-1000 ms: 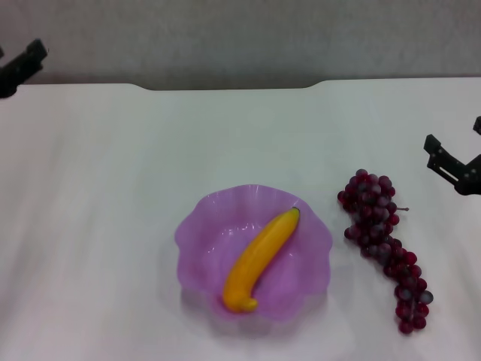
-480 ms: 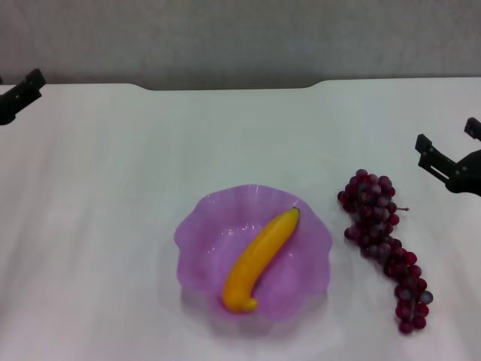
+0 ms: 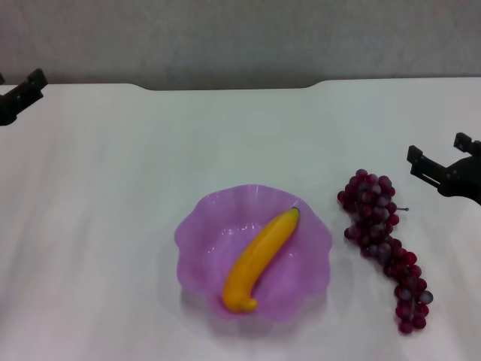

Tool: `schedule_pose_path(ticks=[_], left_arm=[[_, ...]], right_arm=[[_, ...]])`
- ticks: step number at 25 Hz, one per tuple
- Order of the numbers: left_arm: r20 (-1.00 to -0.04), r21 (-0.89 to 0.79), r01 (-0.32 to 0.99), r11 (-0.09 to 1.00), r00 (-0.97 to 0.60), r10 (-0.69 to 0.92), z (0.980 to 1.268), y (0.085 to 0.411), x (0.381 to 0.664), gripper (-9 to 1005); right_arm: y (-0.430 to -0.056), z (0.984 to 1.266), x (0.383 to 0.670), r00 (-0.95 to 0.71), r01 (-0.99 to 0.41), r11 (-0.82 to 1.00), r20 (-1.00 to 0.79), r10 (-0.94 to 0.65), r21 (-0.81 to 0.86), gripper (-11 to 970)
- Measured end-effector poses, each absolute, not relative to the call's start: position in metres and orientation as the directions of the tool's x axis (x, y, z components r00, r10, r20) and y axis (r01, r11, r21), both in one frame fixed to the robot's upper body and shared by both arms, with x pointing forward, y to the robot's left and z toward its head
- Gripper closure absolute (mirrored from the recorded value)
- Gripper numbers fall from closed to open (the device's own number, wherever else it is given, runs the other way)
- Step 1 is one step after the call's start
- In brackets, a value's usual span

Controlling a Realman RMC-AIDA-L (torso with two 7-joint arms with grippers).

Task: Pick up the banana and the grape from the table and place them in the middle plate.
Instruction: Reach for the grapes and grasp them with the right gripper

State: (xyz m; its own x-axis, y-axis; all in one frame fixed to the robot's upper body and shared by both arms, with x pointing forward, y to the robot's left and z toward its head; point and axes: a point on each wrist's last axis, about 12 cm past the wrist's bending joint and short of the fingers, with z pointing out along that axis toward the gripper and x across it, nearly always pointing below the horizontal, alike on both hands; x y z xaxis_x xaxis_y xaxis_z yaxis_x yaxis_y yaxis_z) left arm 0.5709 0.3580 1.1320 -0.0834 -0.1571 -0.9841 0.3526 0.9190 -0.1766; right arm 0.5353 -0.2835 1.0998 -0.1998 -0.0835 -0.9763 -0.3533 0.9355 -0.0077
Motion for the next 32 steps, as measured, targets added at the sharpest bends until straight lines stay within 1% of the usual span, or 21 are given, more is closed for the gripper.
schedule_pose_path(ticks=[9, 11, 16, 32], left_arm=[[-0.985, -0.171, 0.363, 0.916, -0.074, -0.155, 1.135, 0.357, 0.571, 118], [-0.985, -0.171, 0.364, 0.916, -0.071, -0.156, 1.136, 0.357, 0.571, 118], [-0.984, -0.177, 0.372, 0.911, -0.070, -0.163, 1.137, 0.356, 0.570, 118], [-0.984, -0.178, 0.385, 0.905, -0.066, -0.166, 1.138, 0.354, 0.570, 118]], right_arm=[[-0.289, 1.099, 0.545, -0.299, -0.375, 0.925, -0.953, -0.056, 0.063, 79], [-0.292, 1.097, 0.547, -0.330, -0.385, 0.917, -0.943, -0.029, 0.106, 79], [-0.294, 1.091, 0.550, -0.363, -0.401, 0.903, -0.932, -0.003, 0.153, 79], [-0.285, 1.074, 0.560, -0.453, -0.441, 0.863, -0.891, 0.021, 0.245, 80]])
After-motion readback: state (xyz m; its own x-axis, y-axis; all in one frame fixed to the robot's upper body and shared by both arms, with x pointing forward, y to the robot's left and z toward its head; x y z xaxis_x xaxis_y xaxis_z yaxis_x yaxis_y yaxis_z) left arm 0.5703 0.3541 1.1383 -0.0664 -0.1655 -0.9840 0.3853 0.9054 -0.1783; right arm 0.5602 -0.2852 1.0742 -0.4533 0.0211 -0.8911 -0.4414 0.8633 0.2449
